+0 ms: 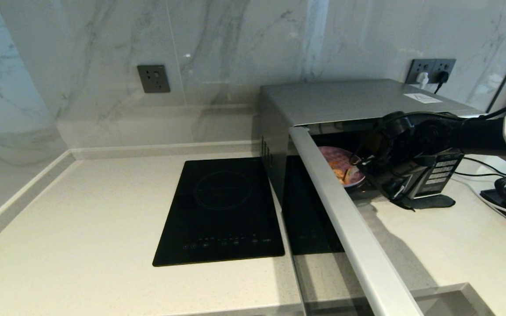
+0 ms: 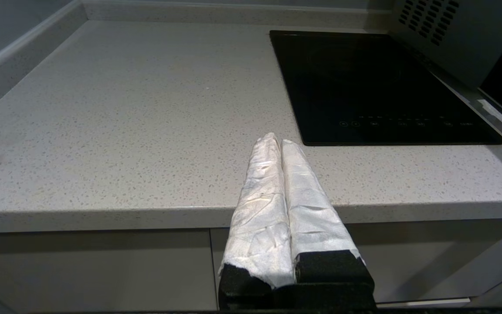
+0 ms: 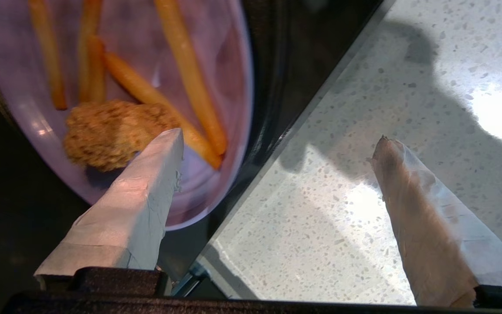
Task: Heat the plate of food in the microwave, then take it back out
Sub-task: Take the plate out of the microwave
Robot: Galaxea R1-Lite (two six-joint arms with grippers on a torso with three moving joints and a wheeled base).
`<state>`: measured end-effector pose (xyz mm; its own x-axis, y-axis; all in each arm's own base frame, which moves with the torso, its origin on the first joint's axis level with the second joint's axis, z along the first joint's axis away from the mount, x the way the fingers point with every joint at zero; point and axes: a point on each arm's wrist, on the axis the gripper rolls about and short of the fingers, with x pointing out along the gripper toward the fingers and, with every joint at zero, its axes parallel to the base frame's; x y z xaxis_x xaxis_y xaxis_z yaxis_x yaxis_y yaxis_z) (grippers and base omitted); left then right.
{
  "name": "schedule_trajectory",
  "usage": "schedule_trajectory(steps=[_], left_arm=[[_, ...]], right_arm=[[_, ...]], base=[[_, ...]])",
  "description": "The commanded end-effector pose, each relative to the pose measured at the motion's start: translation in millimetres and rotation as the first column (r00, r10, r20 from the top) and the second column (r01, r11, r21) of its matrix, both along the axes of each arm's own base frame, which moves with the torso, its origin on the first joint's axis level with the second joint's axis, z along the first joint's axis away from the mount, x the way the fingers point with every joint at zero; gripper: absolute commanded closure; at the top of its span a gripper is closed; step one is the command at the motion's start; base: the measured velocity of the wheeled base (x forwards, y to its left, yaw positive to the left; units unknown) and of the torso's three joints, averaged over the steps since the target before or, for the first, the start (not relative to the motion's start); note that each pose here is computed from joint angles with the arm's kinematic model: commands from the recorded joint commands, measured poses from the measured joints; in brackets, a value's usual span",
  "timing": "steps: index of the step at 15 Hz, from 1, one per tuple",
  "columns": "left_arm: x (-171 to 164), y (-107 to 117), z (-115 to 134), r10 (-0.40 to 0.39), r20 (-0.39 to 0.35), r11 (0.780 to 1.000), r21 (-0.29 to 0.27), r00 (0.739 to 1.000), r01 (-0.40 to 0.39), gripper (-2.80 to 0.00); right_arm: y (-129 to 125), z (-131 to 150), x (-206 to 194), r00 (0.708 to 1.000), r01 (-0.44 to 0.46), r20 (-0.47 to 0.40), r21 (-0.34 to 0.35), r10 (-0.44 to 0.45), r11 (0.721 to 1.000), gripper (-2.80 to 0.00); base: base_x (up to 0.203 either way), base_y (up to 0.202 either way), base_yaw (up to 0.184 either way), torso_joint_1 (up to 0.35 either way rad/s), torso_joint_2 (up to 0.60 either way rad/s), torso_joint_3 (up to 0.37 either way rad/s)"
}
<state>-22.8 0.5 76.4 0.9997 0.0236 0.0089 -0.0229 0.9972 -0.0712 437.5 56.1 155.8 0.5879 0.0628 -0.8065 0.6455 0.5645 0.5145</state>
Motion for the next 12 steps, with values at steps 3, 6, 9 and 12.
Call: schedule_trajectory(steps=[3, 6, 9, 12], left_arm=[[0.1, 0.0, 0.1, 0.001, -0.001, 1.000, -0.001, 1.000, -0.001, 0.00], [0.1, 0.0, 0.1, 0.001, -0.001, 1.000, -0.001, 1.000, -0.001, 0.00], [0.1, 0.0, 0.1, 0.001, -0.001, 1.000, -0.001, 1.000, -0.001, 0.00], [0.1, 0.0, 0.1, 0.001, -0.001, 1.000, -0.001, 1.000, -0.001, 0.00]], right_arm=[[0.3, -8.1, 0.9, 1.000, 0.007, -0.025, -0.003, -0.007, 1.000, -2.80], [0.0, -10.0, 0.3, 0.999, 0.011, -0.032, -0.010, -0.012, 1.000, -2.80], [-0.3, -11.8, -2.6, 0.999, 0.011, -0.045, -0.012, -0.012, 1.000, -2.80], [-1.0, -11.1, -7.2, 0.998, 0.013, -0.054, -0.016, -0.014, 1.000, -2.80]], base=[[0.000, 0.000, 0.000, 0.000, 0.00, 0.000], [0.000, 0.000, 0.000, 0.000, 0.00, 0.000], [0.000, 0.000, 0.000, 0.000, 0.00, 0.000], [0.000, 0.000, 0.000, 0.000, 0.00, 0.000]])
